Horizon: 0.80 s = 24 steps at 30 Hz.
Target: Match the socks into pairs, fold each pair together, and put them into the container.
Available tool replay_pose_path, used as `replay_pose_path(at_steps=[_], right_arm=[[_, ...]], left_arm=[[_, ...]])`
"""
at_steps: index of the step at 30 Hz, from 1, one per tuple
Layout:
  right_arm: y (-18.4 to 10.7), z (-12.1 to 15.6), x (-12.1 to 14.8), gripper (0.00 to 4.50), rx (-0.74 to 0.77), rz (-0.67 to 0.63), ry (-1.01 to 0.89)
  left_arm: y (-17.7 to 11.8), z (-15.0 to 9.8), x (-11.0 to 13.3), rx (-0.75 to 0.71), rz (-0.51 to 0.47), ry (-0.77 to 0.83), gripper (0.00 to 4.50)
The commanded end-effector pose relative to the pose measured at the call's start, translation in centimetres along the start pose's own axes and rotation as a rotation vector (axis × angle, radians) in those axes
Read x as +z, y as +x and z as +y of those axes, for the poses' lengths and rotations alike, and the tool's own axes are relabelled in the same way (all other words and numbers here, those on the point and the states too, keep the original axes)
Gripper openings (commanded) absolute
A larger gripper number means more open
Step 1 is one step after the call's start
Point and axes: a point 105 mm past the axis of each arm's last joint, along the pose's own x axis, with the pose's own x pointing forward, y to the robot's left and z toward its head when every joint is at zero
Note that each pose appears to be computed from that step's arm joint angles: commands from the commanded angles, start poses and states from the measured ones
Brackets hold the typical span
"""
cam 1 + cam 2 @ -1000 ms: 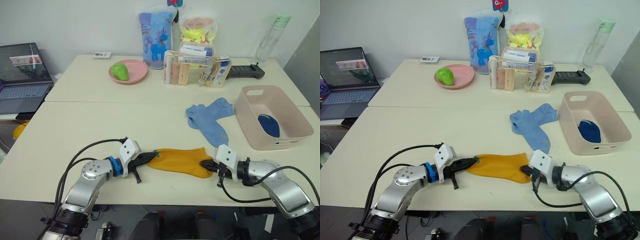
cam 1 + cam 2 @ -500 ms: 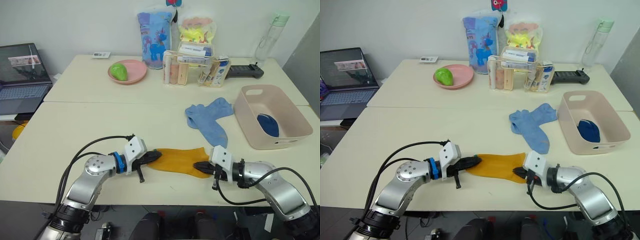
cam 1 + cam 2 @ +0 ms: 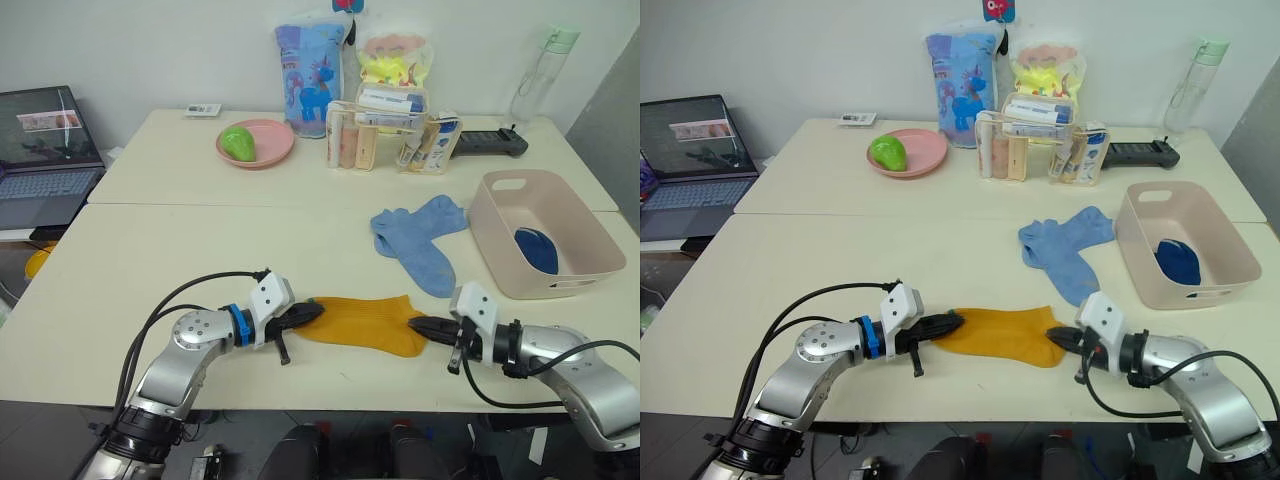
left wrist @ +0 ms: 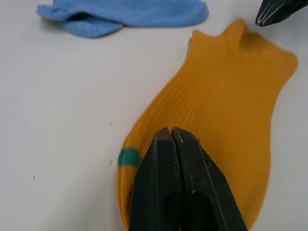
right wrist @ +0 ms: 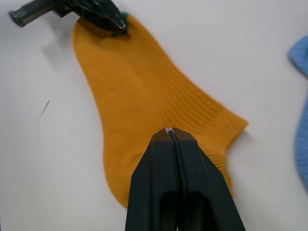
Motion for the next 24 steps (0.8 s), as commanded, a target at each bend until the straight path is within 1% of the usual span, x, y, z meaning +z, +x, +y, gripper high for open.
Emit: replay_pose_path(at_steps=[1, 3, 4, 7, 8, 9, 13, 16, 17, 18, 20, 23, 24], right_arm=[[-0.7, -0.5, 0.1, 1.31, -0.046, -0.007, 0.035], [-0.6, -1.2, -0.5, 2.01, -0.102, 0.006, 0.072], [-0.5, -1.5, -1.1, 2.36, -0.128, 0.023, 0.095], [-0.1, -1.1, -2.2, 3.38, -0.117, 0.058, 0.143], [0.0, -1.0, -2.4, 3.44, -0.116, 0.063, 0.154], [0.1, -1.0, -2.7, 3.44, -0.114, 0.071, 0.166], [0.3, -0.6, -3.3, 3.44, -0.096, 0.089, 0.167], [0.7, 0.3, -3.4, 2.82, -0.044, 0.079, 0.170], [0.8, 0.5, -3.3, 2.42, -0.030, 0.074, 0.173], [1.0, 0.6, -3.1, 2.21, -0.024, 0.069, 0.172], [1.2, 0.8, -2.9, 1.46, -0.015, 0.061, 0.176], [1.3, 0.9, -2.9, 0.55, -0.003, 0.063, 0.170], [1.3, 0.9, -2.8, 0.11, -0.003, 0.062, 0.171]], left_arm=[[-0.5, 0.5, 2.2, 0.024, -0.071, 0.024, 0.18], [-0.7, 0.9, 2.4, 0.041, -0.075, 0.033, 0.59], [-0.8, 1.1, 2.5, 0.055, -0.079, 0.041, 0.89], [-0.7, 1.2, 2.6, 0.069, -0.083, 0.052, 1.82], [-0.6, 1.1, 2.6, 0.065, -0.085, 0.049, 2.19], [-0.5, 0.9, 2.6, 0.060, -0.089, 0.049, 2.44], [-0.3, 0.7, 2.7, 0.059, -0.095, 0.049, 2.44], [-0.4, 0.8, 2.7, 0.062, -0.096, 0.053, 2.46], [-0.4, 0.8, 2.7, 0.062, -0.094, 0.054, 2.46], [-0.4, 0.8, 2.6, 0.061, -0.091, 0.057, 2.46], [-0.4, 0.8, 2.6, 0.058, -0.090, 0.057, 2.46], [-0.4, 0.6, 2.7, 0.047, -0.091, 0.056, 2.46], [-0.4, 0.5, 2.8, 0.043, -0.092, 0.057, 2.46]])
